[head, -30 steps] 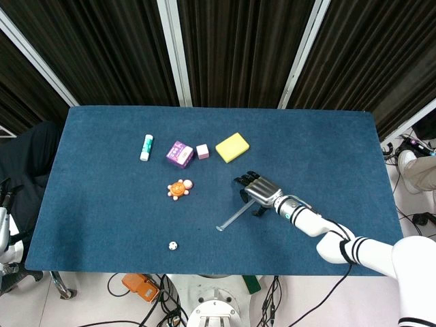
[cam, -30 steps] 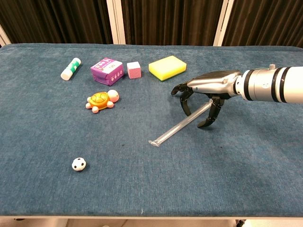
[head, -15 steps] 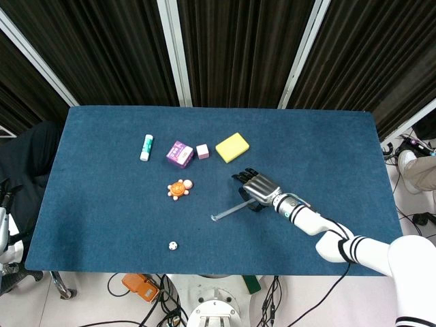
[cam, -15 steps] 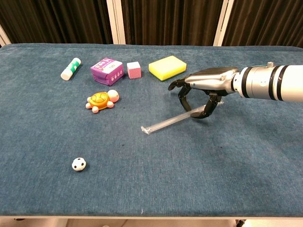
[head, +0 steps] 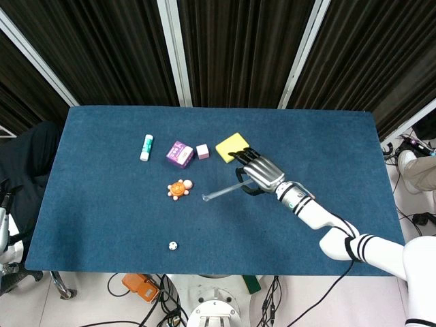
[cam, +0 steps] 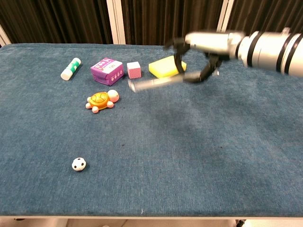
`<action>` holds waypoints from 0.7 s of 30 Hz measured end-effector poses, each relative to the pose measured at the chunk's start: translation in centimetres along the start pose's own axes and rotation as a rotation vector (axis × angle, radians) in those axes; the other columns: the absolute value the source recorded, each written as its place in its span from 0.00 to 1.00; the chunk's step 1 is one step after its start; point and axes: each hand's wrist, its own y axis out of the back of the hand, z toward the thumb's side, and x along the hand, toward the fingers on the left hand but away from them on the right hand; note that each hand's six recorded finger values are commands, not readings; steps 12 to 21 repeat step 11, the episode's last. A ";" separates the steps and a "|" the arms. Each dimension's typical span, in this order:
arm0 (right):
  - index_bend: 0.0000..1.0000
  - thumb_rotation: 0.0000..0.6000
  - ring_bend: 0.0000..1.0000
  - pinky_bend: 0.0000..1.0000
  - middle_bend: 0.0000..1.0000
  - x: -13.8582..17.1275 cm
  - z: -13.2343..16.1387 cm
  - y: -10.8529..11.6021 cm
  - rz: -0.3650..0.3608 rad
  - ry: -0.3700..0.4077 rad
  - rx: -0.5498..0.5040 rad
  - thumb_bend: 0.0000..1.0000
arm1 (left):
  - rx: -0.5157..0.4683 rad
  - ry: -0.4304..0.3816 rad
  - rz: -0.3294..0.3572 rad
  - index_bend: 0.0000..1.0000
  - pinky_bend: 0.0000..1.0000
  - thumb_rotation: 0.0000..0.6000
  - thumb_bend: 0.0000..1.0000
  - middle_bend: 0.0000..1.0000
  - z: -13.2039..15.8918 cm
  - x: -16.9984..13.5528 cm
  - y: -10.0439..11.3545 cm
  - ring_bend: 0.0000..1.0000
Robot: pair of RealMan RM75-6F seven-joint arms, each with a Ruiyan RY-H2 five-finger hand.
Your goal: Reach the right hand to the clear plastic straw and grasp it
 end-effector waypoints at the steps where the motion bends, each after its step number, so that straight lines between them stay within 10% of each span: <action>1: 0.67 1.00 0.15 0.12 0.11 0.1 0.0 0.7 -0.027 0.000 -0.008 0.58 | 0.000 0.000 0.000 0.15 0.09 1.00 0.32 0.00 0.0 0.0 0.0 0.01; 9: 0.68 1.00 0.15 0.12 0.11 1.9 -0.9 5.9 -0.213 -0.019 -0.050 0.58 | 0.002 -0.001 0.001 0.15 0.09 1.00 0.32 0.00 0.0 0.0 0.0 0.01; 21: 0.68 1.00 0.15 0.13 0.11 2.0 -1.0 6.4 -0.223 -0.022 -0.044 0.58 | 0.002 0.000 0.003 0.15 0.09 1.00 0.32 0.00 0.0 0.0 0.0 0.01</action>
